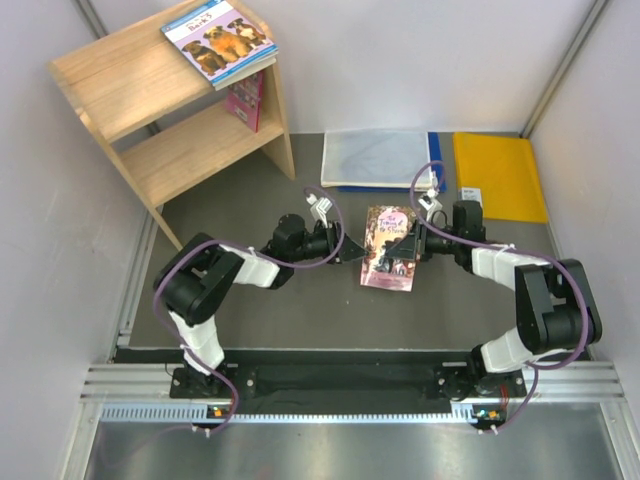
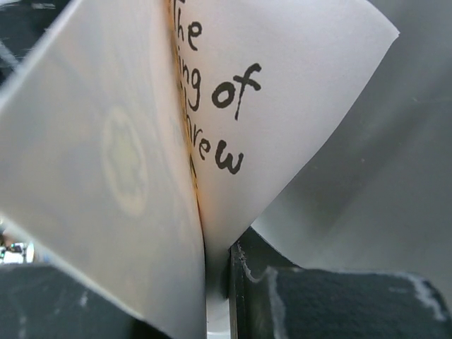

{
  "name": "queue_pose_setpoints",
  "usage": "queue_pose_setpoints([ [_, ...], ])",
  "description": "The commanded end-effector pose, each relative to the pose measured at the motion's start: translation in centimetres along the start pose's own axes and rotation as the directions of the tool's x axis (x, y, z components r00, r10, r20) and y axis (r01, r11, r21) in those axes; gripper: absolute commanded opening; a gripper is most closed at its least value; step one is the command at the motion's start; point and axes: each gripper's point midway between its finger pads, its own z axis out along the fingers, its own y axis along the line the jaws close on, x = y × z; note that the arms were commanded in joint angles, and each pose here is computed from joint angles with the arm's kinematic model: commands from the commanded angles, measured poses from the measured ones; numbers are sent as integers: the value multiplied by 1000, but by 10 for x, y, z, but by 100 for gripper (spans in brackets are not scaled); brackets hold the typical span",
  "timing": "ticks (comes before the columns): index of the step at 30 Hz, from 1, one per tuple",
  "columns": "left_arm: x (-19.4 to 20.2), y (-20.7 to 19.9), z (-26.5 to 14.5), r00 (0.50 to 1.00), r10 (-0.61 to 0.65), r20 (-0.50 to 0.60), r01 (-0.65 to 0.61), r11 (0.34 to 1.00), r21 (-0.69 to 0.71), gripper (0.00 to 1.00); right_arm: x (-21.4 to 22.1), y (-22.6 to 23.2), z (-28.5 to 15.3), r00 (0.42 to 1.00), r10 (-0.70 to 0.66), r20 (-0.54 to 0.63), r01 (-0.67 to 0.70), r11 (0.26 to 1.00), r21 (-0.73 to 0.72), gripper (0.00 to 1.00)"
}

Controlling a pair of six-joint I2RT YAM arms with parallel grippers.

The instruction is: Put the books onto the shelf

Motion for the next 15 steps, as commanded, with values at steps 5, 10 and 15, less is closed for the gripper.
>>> queue_pose_setpoints([
  [5,-5,-21,14,999,35,25,-38,991,129,40,-17,37,0,992,-123,24,125,982,-141,0],
  [10,-5,-16,13,999,39,30,-42,995,94,42,-14,44,2,992,-128,15,128,980,-153,0],
  [15,-17,-10,3,990,120,77,-118,993,-25,44,-18,50,0,990,-137,21,139,978,-158,0],
])
